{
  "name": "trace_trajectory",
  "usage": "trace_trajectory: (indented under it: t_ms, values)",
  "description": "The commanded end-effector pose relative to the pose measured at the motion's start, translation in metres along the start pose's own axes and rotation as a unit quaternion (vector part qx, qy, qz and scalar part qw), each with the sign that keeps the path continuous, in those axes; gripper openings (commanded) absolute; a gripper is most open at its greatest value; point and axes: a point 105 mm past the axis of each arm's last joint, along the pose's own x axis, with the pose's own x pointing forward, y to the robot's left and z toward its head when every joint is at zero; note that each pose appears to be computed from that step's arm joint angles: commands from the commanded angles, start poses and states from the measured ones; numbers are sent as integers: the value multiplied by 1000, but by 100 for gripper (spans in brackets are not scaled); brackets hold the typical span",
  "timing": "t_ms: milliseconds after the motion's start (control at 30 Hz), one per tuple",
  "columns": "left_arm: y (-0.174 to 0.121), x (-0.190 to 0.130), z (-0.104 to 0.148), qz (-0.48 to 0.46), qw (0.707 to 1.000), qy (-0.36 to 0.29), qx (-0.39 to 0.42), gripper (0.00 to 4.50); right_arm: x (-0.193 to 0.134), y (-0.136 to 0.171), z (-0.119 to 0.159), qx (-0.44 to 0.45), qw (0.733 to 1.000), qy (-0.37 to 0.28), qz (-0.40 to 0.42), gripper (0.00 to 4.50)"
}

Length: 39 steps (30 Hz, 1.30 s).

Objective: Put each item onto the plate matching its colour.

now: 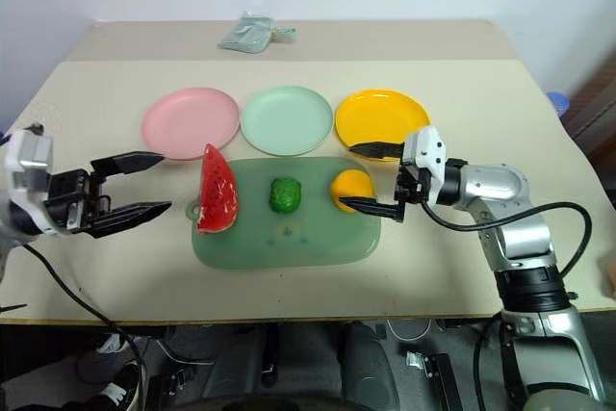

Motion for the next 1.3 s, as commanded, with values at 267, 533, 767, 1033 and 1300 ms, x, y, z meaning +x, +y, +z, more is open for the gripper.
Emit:
trace_trajectory:
  t_ms: [267, 533, 767, 1033, 1300]
  values:
    - [14, 9, 12, 5, 999, -31, 14, 450, -9, 0, 11, -24, 1000, 4, -11, 448]
    - [26, 14, 19, 127, 989, 61, -50, 450, -2, -3, 9, -21, 1000, -1, -12, 448]
    - [23, 40, 37, 291, 951, 93, -54, 450, 5, -10, 5, -8, 1000, -8, 6, 448]
    - [23, 41, 12, 377, 913, 127, -94, 450, 17, -15, 5, -14, 999, -21, 21, 448]
    - [13, 49, -12, 401, 897, 140, -121, 450, 3, -6, 22, -9, 998, -45, 38, 448]
